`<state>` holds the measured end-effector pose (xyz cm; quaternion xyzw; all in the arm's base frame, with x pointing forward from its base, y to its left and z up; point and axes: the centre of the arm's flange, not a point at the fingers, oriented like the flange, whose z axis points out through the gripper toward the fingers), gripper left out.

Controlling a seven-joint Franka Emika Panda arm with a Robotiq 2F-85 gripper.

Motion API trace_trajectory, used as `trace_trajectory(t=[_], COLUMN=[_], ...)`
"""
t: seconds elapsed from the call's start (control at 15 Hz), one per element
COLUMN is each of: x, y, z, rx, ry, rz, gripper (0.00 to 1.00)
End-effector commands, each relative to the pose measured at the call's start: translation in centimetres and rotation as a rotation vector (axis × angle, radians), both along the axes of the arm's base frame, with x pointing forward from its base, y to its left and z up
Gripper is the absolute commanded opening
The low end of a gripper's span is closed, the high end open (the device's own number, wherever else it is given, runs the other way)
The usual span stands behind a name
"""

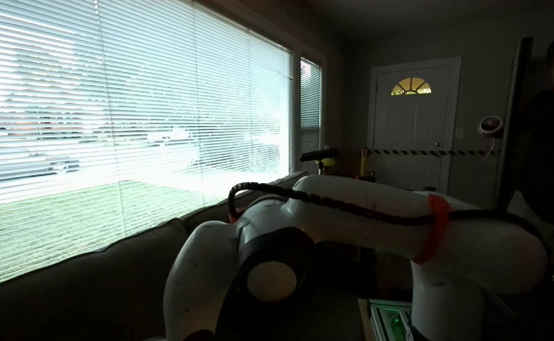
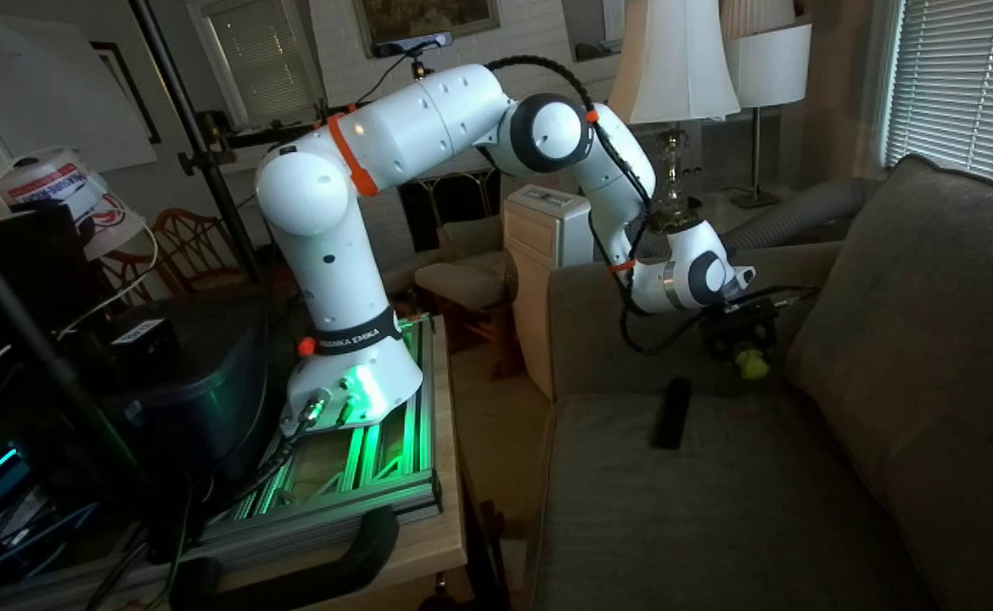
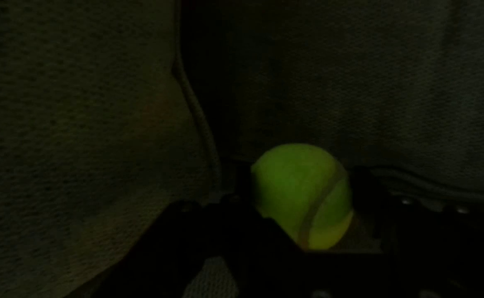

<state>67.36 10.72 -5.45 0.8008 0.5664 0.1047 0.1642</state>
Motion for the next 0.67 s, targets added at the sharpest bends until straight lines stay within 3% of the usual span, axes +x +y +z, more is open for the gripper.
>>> trace_trajectory(t=[0.0,0.33,0.6], x=[-0.7,1.2,1.9], y=[-1.6,-2.8,-3.0], z=[4.3,10.8,15.1], rx=[-0.032,-0.084,-0.079], ry=[0.111,0.196,0.26], rz=[0.092,0.258,0.413], gripper=[0.36,0.36,0.36])
